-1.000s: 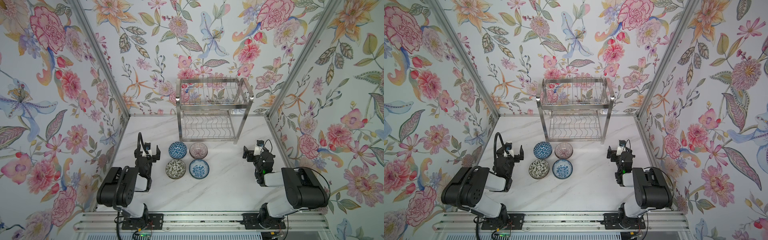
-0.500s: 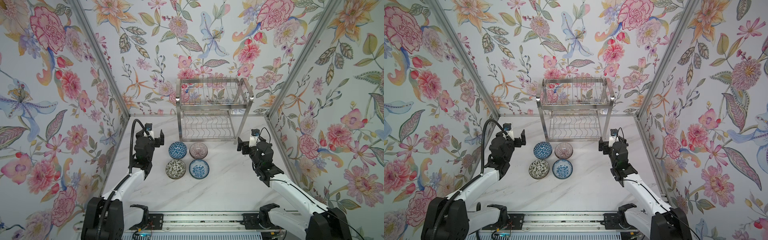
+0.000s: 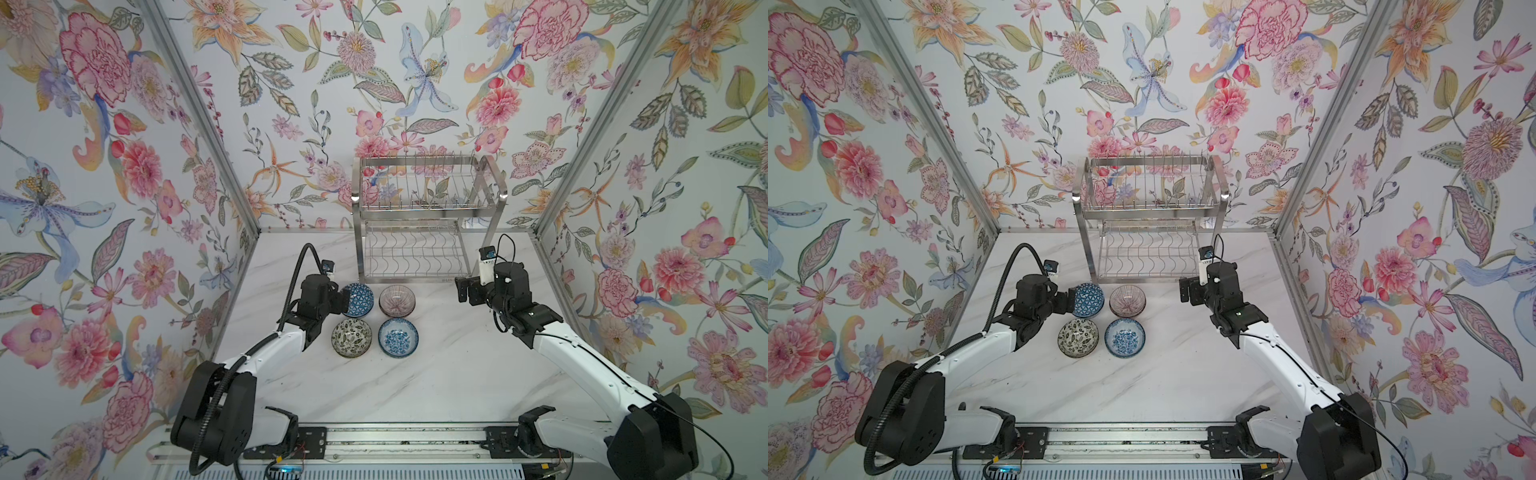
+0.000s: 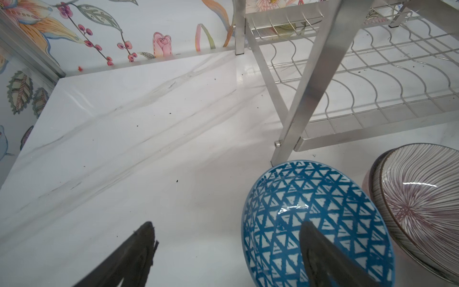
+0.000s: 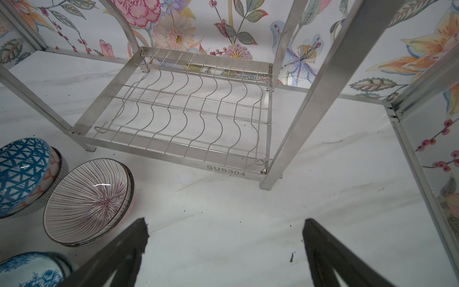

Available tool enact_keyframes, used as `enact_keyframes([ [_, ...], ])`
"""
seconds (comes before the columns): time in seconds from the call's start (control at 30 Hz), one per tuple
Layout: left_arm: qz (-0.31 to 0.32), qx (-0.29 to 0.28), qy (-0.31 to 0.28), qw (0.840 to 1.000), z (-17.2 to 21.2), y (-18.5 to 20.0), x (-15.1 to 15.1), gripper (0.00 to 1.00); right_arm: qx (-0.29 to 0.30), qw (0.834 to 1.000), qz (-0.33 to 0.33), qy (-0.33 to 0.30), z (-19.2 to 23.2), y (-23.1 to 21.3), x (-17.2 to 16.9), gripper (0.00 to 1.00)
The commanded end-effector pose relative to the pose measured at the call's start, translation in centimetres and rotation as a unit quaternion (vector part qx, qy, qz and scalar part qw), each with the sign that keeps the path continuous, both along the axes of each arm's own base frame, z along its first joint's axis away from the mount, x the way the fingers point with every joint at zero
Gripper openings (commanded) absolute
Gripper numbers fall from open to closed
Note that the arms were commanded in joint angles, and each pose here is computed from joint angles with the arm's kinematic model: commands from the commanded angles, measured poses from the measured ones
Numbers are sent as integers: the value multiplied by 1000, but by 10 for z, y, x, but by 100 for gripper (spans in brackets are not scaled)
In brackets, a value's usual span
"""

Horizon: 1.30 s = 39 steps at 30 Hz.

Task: Load the bowls into the dish rack
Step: 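Move the left gripper to the blue triangle-pattern bowl while the right gripper approaches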

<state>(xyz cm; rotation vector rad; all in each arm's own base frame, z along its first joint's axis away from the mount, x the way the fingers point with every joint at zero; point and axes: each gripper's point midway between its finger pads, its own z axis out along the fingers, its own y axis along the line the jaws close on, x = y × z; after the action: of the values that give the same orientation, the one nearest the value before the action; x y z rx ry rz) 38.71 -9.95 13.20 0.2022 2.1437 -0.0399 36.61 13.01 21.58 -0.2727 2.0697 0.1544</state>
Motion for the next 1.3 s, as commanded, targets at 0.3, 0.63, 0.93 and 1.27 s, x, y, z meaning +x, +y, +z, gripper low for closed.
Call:
enact_keyframes([
  [0.3,14,-20,45,999,-22,-8,16,62,1,1000,12,2,19,8,4,99],
  [0.63,16,-42,56,997,-36,-4,23,48,-13,1000,2,9,15,2,5,99],
  [0.93,3,-57,72,996,-49,-12,26,47,-28,999,-11,20,20,-6,13,99],
  [1.27,-8,-74,73,995,-50,-19,30,38,-31,999,-15,19,19,-11,13,99],
])
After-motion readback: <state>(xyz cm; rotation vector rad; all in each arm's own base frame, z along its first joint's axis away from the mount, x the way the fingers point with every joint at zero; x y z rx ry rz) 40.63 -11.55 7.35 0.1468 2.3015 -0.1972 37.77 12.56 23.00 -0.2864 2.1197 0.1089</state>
